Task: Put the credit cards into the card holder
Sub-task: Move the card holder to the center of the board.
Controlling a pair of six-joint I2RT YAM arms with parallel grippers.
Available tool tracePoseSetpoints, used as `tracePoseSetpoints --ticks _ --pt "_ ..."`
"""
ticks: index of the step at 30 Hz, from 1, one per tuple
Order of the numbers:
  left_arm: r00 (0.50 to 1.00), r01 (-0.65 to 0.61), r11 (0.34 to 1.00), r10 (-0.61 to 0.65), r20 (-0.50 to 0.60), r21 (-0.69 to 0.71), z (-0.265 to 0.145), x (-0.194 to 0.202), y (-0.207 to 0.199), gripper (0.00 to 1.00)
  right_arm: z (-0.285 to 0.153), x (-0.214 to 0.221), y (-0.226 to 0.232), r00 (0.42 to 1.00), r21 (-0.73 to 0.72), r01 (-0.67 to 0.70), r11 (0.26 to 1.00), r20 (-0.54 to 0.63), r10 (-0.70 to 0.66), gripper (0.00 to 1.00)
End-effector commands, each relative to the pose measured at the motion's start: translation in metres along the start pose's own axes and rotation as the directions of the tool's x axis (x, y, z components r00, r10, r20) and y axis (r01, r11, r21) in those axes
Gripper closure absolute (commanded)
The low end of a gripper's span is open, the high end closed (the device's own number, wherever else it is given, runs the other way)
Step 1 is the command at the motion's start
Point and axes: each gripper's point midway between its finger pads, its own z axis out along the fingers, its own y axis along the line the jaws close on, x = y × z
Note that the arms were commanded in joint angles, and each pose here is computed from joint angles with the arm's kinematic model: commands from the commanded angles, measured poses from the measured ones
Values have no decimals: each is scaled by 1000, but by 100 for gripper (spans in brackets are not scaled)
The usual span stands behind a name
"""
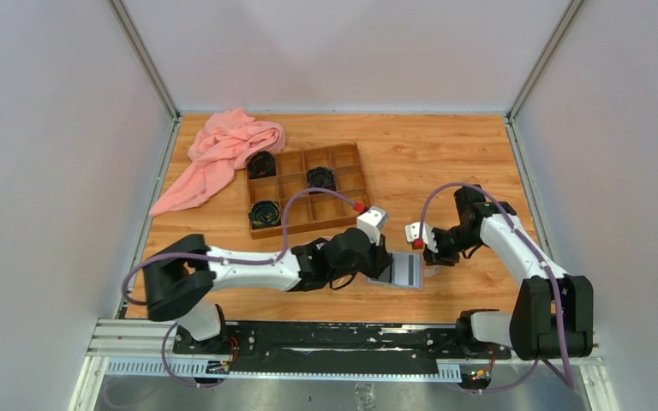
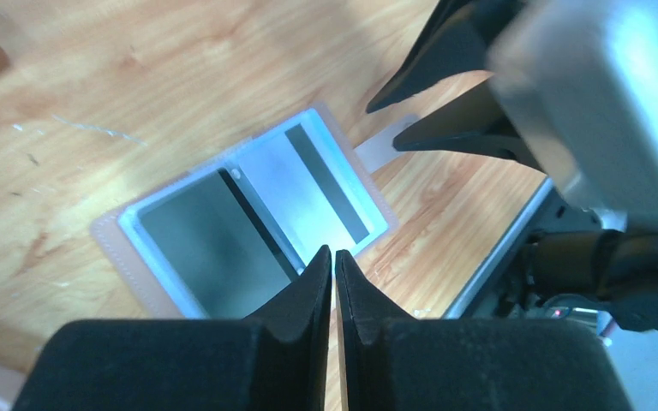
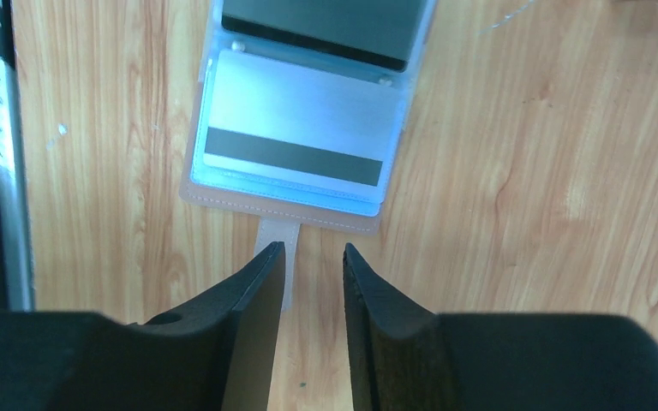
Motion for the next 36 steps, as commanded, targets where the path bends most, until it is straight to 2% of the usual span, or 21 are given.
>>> tracePoseSetpoints --ticks 1,3,5,8,10,14,15,17,22,26,32,36 --pt "994 -73 997 75 83 -28 -34 -18 12 88 -12 -21 0 958 3 -276 961 79 275 64" --pt "988 -90 995 95 125 -47 -51 -26 19 86 -13 -25 -3 904 -12 -420 907 88 419 65" --pt "979 -103 992 114 168 -69 -68 -34 27 79 -13 -28 -4 831 -44 -549 835 82 550 66" --pt "964 -104 989 126 234 -105 -91 -45 38 65 -10 -30 -7 751 -88 -651 754 69 657 66" --pt "958 -94 988 123 260 -120 -102 -46 45 51 -7 -32 -8 703 -122 -700 704 58 709 67" --pt "956 -28 993 60 288 -117 -111 -45 52 5 -3 -36 -6 604 -202 -779 594 14 797 66" --pt "958 -23 995 51 281 -102 -110 -43 50 1 -2 -36 -5 581 -221 -794 567 3 814 66" --pt "966 -27 998 40 257 -54 -106 -39 41 0 1 -37 -3 545 -251 -814 524 -20 838 66" --pt "985 -19 999 10 174 51 -90 -28 17 1 6 -30 -3 502 -264 -843 468 -76 862 64" --pt "995 0 995 -10 102 100 -70 -12 4 12 14 -18 -3 459 -265 -869 417 -122 880 62" --pt "1000 -5 999 3 30 48 -43 12 11 33 23 -7 -5 408 -272 -893 358 -154 900 58" --pt "1000 -17 1000 17 4 -3 -32 25 23 37 27 -1 -5 390 -263 -903 340 -171 905 54"
